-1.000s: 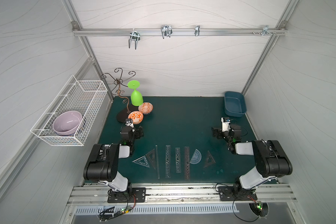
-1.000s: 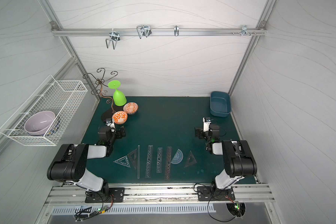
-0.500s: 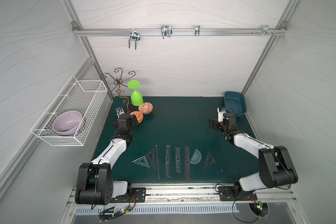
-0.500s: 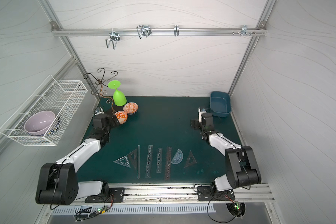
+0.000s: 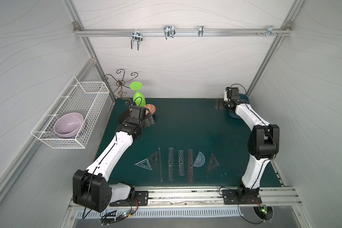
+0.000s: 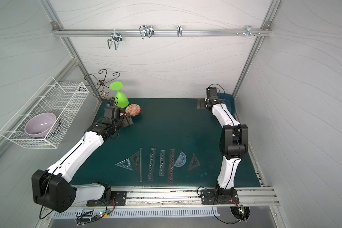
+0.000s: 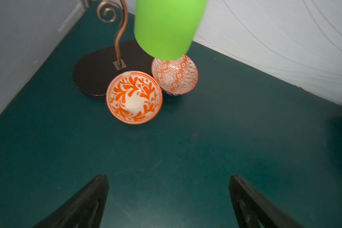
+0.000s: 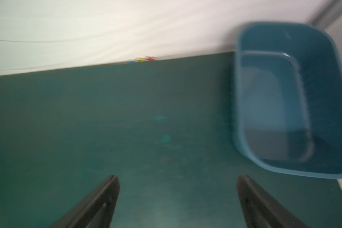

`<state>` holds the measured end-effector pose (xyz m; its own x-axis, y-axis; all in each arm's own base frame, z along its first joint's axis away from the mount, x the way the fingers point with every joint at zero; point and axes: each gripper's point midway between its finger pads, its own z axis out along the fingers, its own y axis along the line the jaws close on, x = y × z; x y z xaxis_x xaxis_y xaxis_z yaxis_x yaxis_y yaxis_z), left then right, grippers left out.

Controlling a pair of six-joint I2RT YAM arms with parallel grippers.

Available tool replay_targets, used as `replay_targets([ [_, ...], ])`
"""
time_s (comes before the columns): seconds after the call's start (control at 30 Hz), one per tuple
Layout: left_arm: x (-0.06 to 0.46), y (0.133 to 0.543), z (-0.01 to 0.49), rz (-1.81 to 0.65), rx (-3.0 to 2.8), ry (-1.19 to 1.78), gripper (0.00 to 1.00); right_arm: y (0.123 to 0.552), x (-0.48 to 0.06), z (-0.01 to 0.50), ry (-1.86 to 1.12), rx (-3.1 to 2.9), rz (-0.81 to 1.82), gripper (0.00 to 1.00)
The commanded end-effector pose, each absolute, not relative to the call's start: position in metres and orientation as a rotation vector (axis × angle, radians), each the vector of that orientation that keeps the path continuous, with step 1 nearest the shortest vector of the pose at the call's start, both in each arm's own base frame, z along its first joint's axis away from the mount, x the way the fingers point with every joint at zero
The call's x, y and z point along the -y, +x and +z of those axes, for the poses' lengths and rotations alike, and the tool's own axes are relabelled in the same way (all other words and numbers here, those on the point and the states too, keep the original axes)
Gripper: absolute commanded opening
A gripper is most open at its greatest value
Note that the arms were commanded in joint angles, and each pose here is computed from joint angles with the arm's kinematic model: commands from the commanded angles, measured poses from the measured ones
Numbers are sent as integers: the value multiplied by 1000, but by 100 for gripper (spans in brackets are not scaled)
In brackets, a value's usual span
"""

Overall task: Put the scattered rulers into the storage box
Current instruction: Move the storage box to the center of the board.

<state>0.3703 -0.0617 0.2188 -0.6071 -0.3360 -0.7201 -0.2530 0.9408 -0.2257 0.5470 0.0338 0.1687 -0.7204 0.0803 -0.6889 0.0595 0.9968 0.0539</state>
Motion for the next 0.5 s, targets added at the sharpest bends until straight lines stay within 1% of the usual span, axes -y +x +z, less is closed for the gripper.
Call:
replay_targets([
  [0.0,89,361,224,-272,-2269,-365,100,560,-3,170,136,-2417,37,89],
  [0.1,102,358,212,-303,-2323,-320,99,580,14,158,141,-2448,59,80],
  [0.27,115,362,201,-332,-2393,-262,92,603,26,142,146,-2477,165,65],
  [0.47,131,364,179,-398,-2491,-248,86,616,21,130,91,-2477,199,57],
])
